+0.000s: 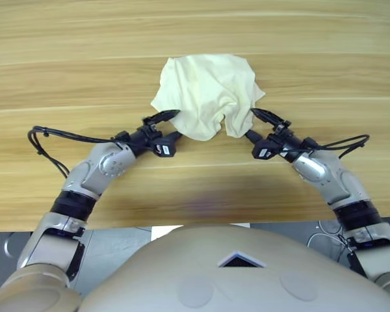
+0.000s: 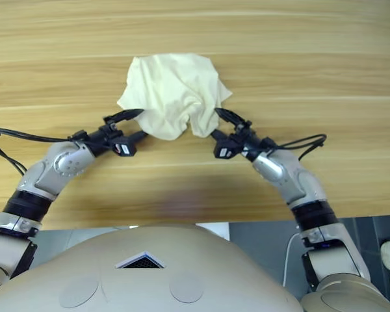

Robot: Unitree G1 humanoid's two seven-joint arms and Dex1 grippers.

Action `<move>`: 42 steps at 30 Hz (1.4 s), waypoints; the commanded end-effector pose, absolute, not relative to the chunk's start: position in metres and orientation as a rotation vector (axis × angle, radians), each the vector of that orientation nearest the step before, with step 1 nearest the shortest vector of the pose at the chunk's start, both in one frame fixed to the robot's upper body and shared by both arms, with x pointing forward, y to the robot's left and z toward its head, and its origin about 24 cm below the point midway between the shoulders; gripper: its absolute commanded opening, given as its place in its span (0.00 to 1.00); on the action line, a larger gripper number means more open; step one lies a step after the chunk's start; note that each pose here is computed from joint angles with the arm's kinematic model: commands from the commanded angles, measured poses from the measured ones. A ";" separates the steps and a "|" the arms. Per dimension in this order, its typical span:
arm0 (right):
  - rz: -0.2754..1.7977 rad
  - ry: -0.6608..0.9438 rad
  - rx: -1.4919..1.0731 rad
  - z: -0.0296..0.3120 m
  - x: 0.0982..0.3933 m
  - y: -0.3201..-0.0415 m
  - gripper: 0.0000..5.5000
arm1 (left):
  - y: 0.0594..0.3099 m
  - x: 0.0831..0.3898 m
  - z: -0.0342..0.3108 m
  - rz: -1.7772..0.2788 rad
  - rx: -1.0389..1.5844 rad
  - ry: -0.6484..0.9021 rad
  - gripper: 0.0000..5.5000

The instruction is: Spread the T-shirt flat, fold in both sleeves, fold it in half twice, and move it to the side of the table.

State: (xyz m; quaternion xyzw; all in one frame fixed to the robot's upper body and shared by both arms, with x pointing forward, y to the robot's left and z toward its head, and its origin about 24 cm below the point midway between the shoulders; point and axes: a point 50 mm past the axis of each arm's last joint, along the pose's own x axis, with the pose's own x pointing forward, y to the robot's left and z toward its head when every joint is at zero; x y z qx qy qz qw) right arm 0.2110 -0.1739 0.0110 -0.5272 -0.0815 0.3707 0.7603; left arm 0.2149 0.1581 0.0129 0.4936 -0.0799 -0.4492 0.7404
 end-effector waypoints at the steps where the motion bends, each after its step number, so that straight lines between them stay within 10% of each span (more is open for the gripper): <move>1: 0.773 -0.175 -1.133 0.013 0.216 -0.177 0.57 | 0.159 0.213 0.013 -0.982 1.061 -0.176 0.55; 9: 0.765 -0.180 -1.119 0.013 0.217 -0.175 0.57 | 0.164 0.226 0.017 -0.845 1.043 -0.180 0.55; 22: 0.761 -0.181 -1.105 0.011 0.217 -0.173 0.58 | 0.154 0.218 0.002 -0.958 1.057 -0.159 0.18; 29: 0.736 -0.141 -1.083 0.003 0.221 -0.180 0.35 | 0.161 0.219 0.010 -0.888 1.010 -0.191 0.00; 42: 0.690 -0.170 -1.035 0.007 0.229 -0.185 0.01 | 0.204 0.222 0.037 -0.596 0.900 -0.230 0.00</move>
